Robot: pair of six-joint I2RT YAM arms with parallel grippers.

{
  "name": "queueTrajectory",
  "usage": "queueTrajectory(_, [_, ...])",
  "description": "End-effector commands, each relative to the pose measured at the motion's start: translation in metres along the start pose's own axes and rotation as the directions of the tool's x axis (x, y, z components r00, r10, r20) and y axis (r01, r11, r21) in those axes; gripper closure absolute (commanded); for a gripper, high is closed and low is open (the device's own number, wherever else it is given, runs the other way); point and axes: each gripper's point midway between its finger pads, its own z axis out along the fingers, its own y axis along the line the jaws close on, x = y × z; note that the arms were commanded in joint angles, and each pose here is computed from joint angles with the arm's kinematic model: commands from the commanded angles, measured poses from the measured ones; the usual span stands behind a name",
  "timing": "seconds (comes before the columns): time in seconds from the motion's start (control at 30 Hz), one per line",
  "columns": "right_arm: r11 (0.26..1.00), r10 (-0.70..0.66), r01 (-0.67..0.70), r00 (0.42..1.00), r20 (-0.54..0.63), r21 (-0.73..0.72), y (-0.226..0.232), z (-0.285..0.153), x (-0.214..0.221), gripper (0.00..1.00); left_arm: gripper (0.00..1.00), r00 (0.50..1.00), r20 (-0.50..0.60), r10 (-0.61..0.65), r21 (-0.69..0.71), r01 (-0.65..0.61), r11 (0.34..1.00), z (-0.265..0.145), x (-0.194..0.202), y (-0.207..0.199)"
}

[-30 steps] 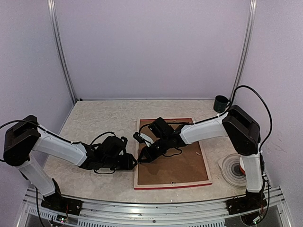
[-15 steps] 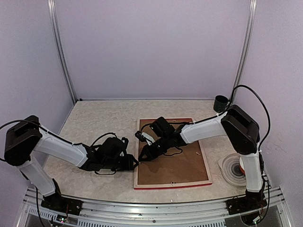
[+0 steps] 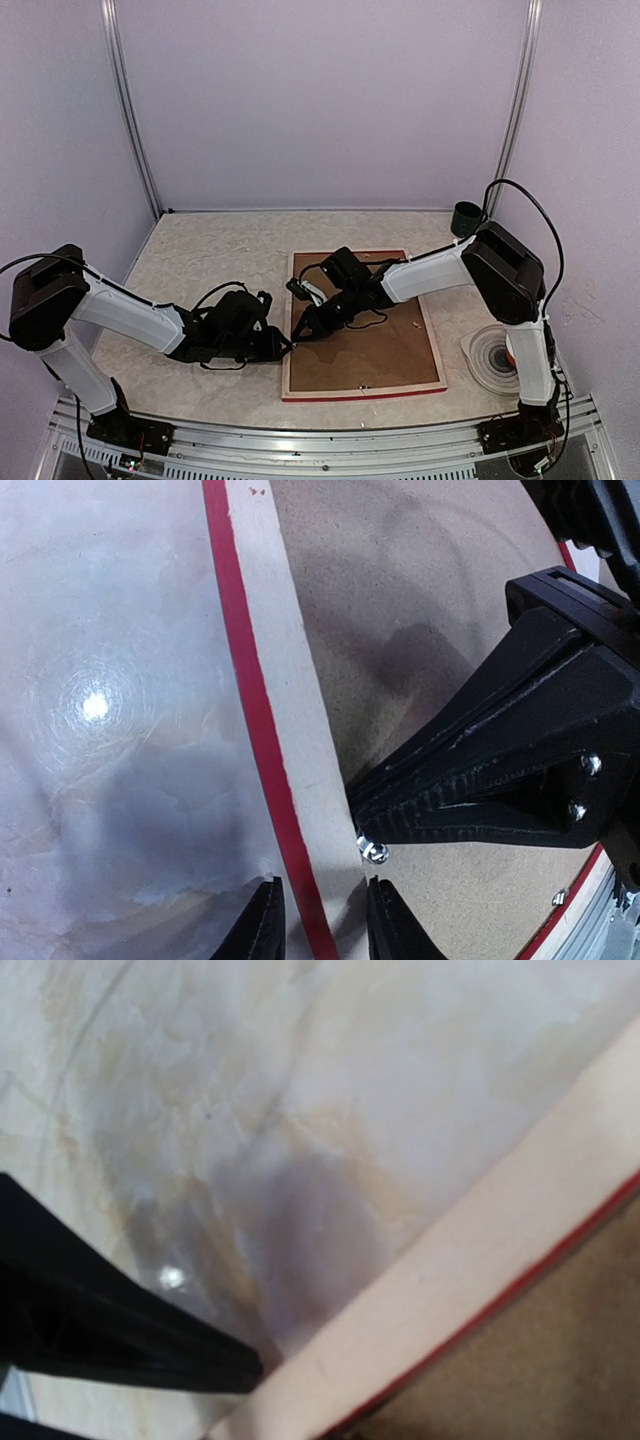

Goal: Put the photo into the frame
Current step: Press the fastener onto the backboard.

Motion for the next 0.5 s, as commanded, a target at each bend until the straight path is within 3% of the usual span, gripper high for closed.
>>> queueTrajectory(0.0, [0.996, 0.075, -0.08, 0.992, -0.101, -0.05, -0.0057, 0.0191, 0.0338, 1.0, 0.72, 0.999, -0.031, 0.012, 0.003, -0.012, 1.0, 0.0027, 0.0116, 0.0039])
queueTrajectory(0.33, [0.988, 0.103, -0.114, 0.988, -0.112, -0.102, -0.0038, 0.0222, 0.0352, 1.0, 0.88, 0.999, -0.035, 0.02, 0.03, -0.019, 0.999, 0.0036, 0.0127, -0.0018])
queueTrajectory(0.47, [0.984, 0.125, -0.138, 0.986, -0.114, -0.114, -0.0051, 0.022, 0.0378, 1.0, 0.89, 0.999, -0.038, 0.017, 0.02, -0.017, 1.0, 0.0053, 0.0124, -0.0012])
